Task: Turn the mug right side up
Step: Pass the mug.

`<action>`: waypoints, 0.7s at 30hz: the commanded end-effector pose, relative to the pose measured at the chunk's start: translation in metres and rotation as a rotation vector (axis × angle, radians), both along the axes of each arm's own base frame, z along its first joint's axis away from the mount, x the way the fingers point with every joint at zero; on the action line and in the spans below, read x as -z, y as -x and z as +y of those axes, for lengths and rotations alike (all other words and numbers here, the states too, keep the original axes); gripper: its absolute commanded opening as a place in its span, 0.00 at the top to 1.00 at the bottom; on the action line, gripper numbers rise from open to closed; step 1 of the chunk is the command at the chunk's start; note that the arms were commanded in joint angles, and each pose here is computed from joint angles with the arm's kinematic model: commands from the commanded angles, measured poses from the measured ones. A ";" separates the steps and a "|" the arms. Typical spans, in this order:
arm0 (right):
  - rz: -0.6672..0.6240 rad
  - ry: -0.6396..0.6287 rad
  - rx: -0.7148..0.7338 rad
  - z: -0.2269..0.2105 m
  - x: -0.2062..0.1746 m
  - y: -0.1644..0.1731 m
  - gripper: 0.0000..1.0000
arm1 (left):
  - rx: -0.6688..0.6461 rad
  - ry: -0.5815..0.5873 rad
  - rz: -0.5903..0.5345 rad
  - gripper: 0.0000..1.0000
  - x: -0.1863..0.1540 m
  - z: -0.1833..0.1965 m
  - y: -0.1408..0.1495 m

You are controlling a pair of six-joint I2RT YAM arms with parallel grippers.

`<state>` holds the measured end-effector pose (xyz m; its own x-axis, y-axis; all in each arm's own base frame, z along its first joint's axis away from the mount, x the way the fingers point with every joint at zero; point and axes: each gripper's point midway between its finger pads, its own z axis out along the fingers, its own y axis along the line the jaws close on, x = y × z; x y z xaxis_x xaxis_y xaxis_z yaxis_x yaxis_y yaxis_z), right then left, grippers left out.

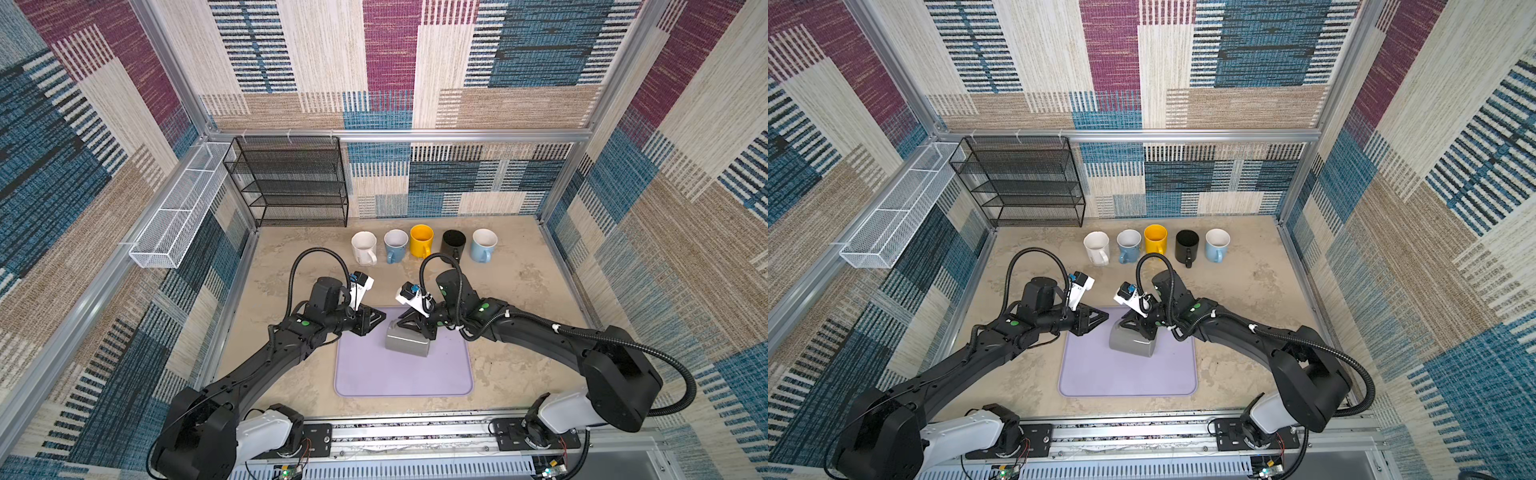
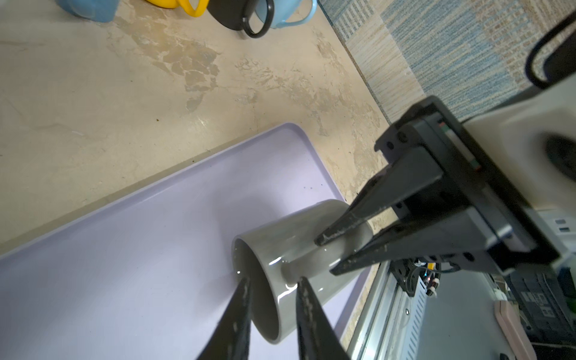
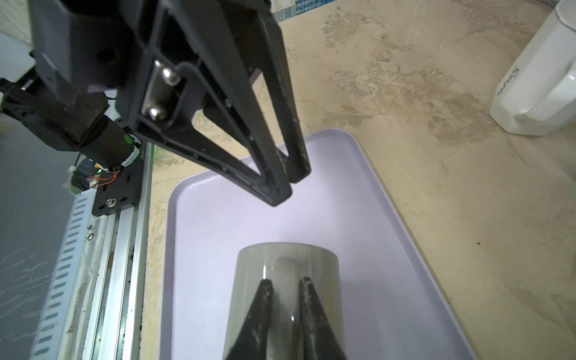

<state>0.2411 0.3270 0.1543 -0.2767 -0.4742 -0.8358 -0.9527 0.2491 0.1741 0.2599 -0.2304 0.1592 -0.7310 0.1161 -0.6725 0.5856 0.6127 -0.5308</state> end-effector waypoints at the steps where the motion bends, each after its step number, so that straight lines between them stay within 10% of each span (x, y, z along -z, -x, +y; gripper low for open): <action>1: -0.036 -0.103 -0.068 0.008 -0.024 0.004 1.00 | 0.077 0.026 -0.078 0.73 -0.011 -0.008 0.005; 21: 0.046 -0.206 -0.182 0.003 -0.038 0.012 1.00 | 0.249 0.050 -0.126 0.72 -0.019 -0.037 0.023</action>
